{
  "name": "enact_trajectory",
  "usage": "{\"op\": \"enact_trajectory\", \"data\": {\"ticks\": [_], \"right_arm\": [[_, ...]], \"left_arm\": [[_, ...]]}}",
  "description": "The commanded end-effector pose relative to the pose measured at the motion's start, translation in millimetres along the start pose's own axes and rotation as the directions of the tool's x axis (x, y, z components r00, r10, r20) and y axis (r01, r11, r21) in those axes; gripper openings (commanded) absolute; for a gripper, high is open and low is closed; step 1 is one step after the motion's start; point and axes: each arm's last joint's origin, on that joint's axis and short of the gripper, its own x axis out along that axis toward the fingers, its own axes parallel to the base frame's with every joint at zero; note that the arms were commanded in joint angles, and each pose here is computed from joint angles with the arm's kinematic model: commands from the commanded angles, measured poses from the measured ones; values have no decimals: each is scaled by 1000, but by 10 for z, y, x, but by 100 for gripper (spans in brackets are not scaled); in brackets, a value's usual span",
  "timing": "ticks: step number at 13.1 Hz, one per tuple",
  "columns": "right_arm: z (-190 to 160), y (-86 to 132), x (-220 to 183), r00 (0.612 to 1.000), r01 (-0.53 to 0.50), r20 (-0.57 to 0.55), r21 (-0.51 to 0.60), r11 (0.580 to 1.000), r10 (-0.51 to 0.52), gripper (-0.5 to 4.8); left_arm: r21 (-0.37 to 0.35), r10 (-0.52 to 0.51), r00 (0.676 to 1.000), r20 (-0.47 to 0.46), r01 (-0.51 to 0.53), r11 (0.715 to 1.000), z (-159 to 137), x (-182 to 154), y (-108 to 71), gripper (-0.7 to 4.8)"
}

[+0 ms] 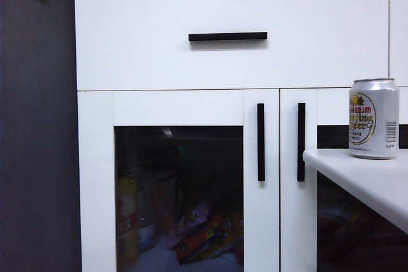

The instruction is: Open the left door of the white cabinet, pick up a can of beverage from the table on the right, place it inside the cabinet, and finally close the cabinet door.

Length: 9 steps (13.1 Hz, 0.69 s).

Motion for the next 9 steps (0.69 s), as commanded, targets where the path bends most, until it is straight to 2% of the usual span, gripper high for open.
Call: {"op": "enact_trajectory", "data": {"ticks": [1, 5, 6, 7, 8, 9], "right_arm": [[5, 0, 2, 1000, 6, 15, 0, 1000, -6, -5], [19, 1, 0, 1000, 5, 20, 1, 1000, -5, -5], [138, 12, -31, 999, -12, 53, 2, 1000, 12, 63], [222, 23, -55, 997, -32, 76, 0, 999, 32, 159], [480, 40, -143, 987, -44, 154, -3, 999, 43, 351], [596, 46, -190, 981, -44, 189, -13, 999, 46, 380]], "left_arm": [[4, -3, 1000, 7, 3, 1000, 12, -1, -1, -6], [3, -2, 1000, 12, 1, 1000, 17, -1, -1, -5], [-14, -7, 999, 51, 8, 1000, 73, -8, -4, 131], [-26, -8, 998, 69, 10, 1000, 116, -16, -5, 290], [-33, -8, 993, 121, 12, 999, 263, -51, -8, 479], [-33, -13, 989, 151, 18, 999, 341, -73, -11, 479]]}}
